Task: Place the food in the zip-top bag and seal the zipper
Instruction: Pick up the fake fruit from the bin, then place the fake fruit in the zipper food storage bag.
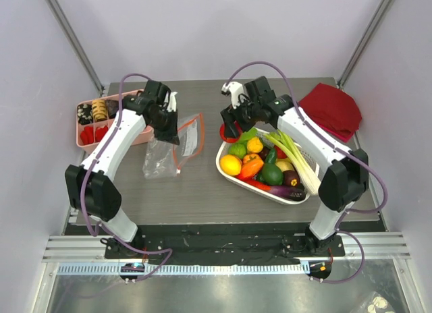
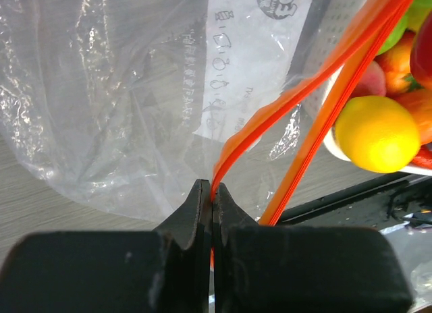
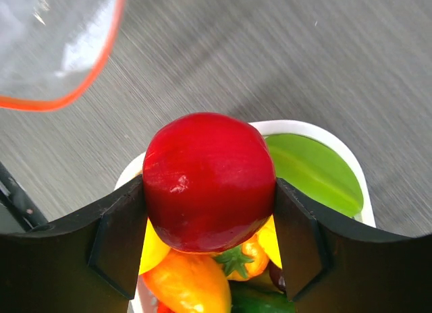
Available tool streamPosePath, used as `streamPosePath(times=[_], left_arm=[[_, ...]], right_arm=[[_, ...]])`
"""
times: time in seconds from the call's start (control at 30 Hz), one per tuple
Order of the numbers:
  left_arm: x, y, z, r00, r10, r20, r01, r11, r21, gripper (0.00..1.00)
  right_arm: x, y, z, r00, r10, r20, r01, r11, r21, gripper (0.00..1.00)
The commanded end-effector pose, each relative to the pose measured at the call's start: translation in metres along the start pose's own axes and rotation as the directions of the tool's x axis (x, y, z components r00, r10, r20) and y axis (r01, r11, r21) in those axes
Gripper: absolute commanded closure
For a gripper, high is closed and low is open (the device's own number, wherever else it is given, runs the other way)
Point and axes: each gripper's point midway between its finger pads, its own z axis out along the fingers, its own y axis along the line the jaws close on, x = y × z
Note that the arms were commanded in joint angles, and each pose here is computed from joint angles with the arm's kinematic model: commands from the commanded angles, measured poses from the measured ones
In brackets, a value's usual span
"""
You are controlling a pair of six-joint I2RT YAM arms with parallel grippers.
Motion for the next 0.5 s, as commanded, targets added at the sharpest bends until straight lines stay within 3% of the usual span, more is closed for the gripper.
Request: streamPosePath(times=[0.0,0.1,0.27,0.33,0.47], left_arm=[[-0.020,-0.025,-0.014,0.995,-0.032,0.090,0.021,0.992,0.123,1.00],[-0.025,-0.043,-0.014,0.996,-0.073,0.059,0.059,0.976,0.212,1.00],[-0.038,-0.067,-0.023,0.995,-0.092,0.042,0.074,0.943,0.326,1.00],[-0.043,-0.074,-0.026,0.994,-0.094,0.053,0.069,0.932,0.357,1.00],[-0.043,-0.077,-0.031,0.994,-0.091,0.059,0.063,0.927,0.371,1.00]], right_arm=[[-0.075,0.015,-0.064,0.962,0.011,0.273,-0.015,1.000,0.010,0.99],[-0.102,0.029,-0.091,0.913,0.062,0.404,-0.049,0.998,-0.043,0.99],[-0.147,0.068,-0.133,0.770,0.175,0.614,-0.055,0.976,-0.209,0.99],[-0.152,0.078,-0.128,0.750,0.190,0.633,-0.044,0.970,-0.239,0.99],[-0.150,0.106,-0.090,0.790,0.189,0.584,-0.023,0.960,-0.279,0.99]])
